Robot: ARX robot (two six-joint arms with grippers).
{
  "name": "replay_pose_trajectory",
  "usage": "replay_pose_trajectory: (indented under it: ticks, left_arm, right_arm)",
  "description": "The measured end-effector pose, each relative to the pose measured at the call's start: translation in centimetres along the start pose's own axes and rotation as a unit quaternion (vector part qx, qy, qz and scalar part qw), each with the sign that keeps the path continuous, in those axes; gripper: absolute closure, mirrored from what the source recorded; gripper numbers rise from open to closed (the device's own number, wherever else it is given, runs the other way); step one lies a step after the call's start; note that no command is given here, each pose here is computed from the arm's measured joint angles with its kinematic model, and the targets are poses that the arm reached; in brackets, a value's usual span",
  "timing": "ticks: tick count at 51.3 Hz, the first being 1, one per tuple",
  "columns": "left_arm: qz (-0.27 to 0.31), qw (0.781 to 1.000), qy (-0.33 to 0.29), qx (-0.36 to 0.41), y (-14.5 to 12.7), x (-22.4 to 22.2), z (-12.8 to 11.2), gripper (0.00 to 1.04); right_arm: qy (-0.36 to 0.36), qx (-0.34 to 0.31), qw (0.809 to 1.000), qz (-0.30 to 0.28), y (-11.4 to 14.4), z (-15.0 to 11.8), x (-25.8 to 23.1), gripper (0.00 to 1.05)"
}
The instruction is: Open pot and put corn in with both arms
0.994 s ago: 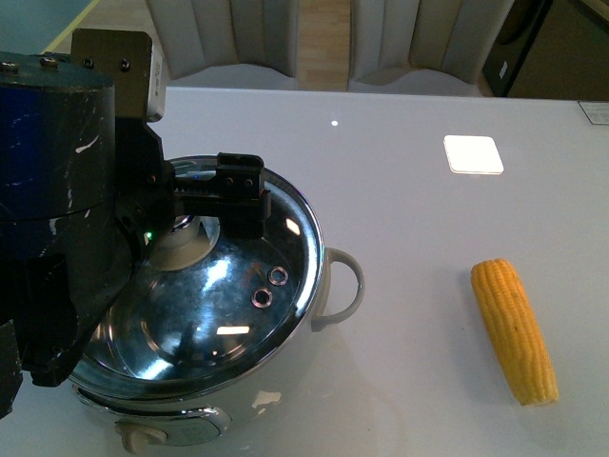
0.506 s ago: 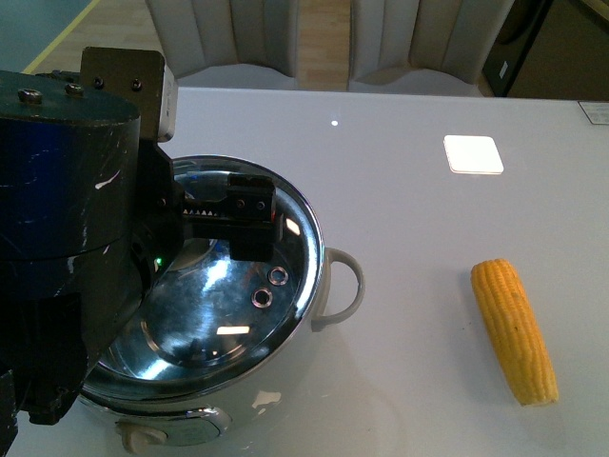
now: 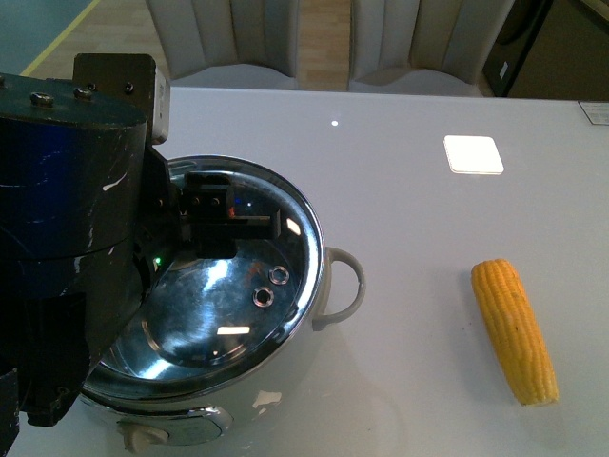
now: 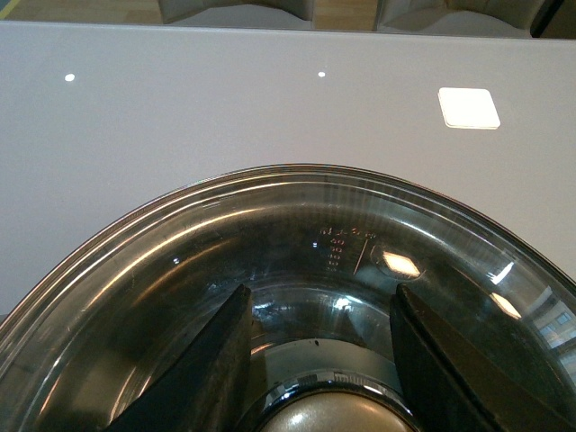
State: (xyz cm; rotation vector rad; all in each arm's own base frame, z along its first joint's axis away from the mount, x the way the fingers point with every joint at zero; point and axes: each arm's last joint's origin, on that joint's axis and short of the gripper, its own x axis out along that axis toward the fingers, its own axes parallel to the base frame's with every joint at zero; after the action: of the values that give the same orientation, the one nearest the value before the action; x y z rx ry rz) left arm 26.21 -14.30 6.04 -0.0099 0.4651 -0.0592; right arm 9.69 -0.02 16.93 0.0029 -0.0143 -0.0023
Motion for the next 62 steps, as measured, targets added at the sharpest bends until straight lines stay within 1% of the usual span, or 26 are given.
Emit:
replay_pose_trajectory:
  ticks: [11, 20, 28, 42, 46, 50, 55, 62]
  left_arm:
    - [0.004, 1.0, 0.002, 0.003, 0.1, 0.0, 0.2, 0.64]
    - [0.002, 1.0, 0.01, 0.008, 0.7, -0.1, 1.3, 0.64]
    - [0.018, 1.0, 0.008, 0.011, 1.5, -0.5, 2.9, 0.64]
    - [0.023, 0.999, -0.034, -0.012, 2.8, -2.3, 7.0, 0.64]
    - [0.03, 0.998, -0.051, -0.021, 3.8, -2.8, 8.2, 0.64]
    - [0.049, 0.996, -0.071, -0.028, 5.7, -3.3, 9.5, 0.64]
    - [0.069, 0.994, -0.08, -0.032, 7.5, -3.6, 9.9, 0.64]
    - [0.102, 0.991, -0.078, -0.034, 10.4, -4.1, 9.7, 0.64]
  right_arm:
    - [0.0, 0.0, 1.0, 0.0, 0.0, 0.0, 0.0, 0.09]
    - [0.0, 0.0, 1.0, 0.0, 0.0, 0.0, 0.0, 0.09]
    - [0.0, 0.0, 1.0, 0.0, 0.0, 0.0, 0.0, 0.09]
    - [0.0, 0.0, 1.0, 0.0, 0.0, 0.0, 0.0, 0.09]
    - [0.0, 0.0, 1.0, 0.0, 0.0, 0.0, 0.0, 0.09]
    - [0.0, 0.0, 1.0, 0.0, 0.0, 0.0, 0.0, 0.09]
    - [0.0, 0.0, 1.0, 0.0, 0.0, 0.0, 0.0, 0.09]
    - [0.0, 0.0, 1.0, 0.0, 0.0, 0.0, 0.0, 0.09]
